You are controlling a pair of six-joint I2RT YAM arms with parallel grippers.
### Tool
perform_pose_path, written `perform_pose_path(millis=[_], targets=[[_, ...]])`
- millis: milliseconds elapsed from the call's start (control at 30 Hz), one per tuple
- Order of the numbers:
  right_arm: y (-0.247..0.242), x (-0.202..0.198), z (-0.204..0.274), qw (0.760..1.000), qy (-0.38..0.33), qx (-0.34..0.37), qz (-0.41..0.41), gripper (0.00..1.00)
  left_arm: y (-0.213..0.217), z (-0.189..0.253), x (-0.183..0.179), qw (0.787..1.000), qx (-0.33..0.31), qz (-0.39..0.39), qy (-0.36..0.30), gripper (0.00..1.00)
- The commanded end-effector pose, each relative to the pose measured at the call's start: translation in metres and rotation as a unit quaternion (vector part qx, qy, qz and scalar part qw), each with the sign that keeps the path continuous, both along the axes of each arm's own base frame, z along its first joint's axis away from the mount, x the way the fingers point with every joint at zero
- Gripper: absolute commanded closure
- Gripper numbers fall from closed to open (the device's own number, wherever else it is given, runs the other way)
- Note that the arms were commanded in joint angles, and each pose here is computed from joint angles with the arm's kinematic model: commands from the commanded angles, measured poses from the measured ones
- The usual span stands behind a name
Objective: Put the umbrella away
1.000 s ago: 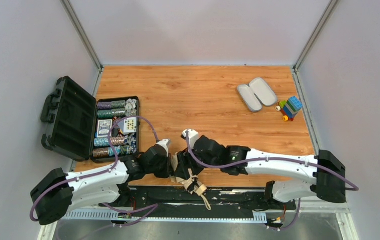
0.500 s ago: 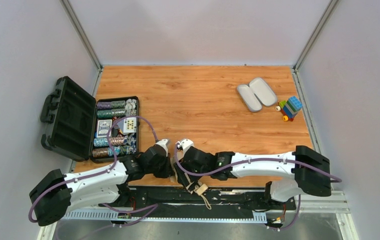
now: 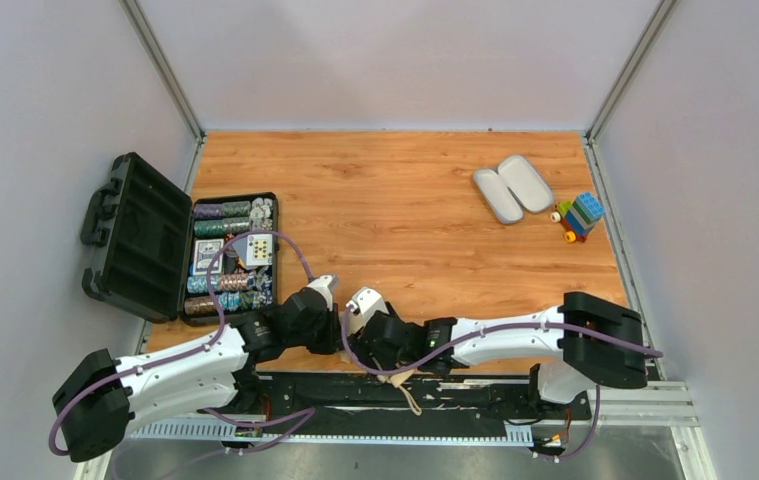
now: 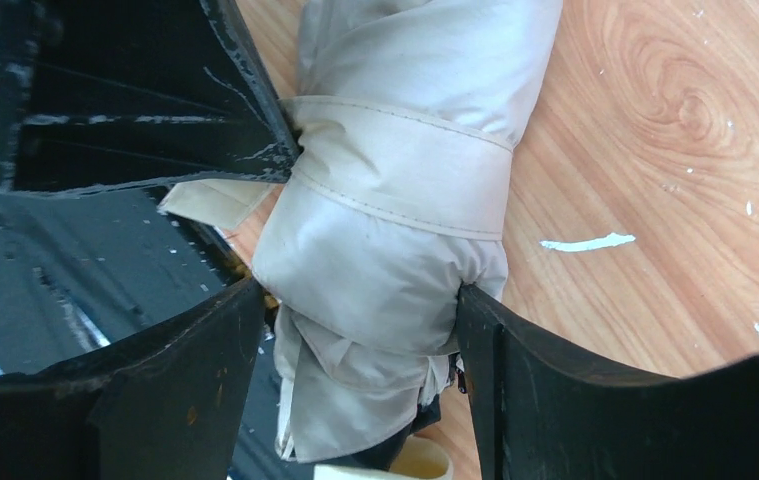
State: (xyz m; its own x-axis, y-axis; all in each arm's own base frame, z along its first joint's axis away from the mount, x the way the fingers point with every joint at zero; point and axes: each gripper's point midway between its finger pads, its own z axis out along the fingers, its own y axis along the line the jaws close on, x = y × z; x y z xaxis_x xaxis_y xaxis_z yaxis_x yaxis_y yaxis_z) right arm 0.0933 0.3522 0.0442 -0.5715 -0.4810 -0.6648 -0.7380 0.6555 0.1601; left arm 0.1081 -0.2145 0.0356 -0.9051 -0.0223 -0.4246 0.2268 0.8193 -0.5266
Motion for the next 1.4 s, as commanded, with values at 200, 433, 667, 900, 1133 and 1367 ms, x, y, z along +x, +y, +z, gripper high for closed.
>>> perform_pose_path(millis=[200, 433, 667, 900, 1133, 1367], targets=[[-0.027, -0.021, -0.062, 0.988, -0.037, -0.144, 0.049, 0.29, 0.000, 0.004, -0.004, 1.000, 0.002, -0.007, 0.011, 1.00], [-0.046, -0.006, -0.079, 0.984, -0.061, -0.168, 0.002, 0.57, 0.012, 0.008, -0.004, 1.000, 0.030, -0.002, 0.006, 1.00], [-0.028, 0.002, -0.063, 0.999, 0.031, -0.017, 0.011, 1.00, -0.001, 0.056, -0.005, 1.000, -0.008, -0.029, -0.006, 1.00], [-0.022, 0.005, -0.048, 0.981, 0.149, 0.123, 0.024, 1.00, -0.014, 0.083, -0.009, 0.997, -0.052, -0.051, -0.012, 1.00], [-0.026, 0.016, -0.052, 0.953, 0.241, 0.182, 0.008, 1.00, -0.027, 0.060, -0.021, 0.993, -0.097, -0.071, 0.018, 1.00], [-0.032, 0.021, -0.068, 0.931, 0.306, 0.201, -0.008, 1.00, -0.021, 0.034, -0.028, 0.993, -0.084, -0.075, 0.031, 1.00]])
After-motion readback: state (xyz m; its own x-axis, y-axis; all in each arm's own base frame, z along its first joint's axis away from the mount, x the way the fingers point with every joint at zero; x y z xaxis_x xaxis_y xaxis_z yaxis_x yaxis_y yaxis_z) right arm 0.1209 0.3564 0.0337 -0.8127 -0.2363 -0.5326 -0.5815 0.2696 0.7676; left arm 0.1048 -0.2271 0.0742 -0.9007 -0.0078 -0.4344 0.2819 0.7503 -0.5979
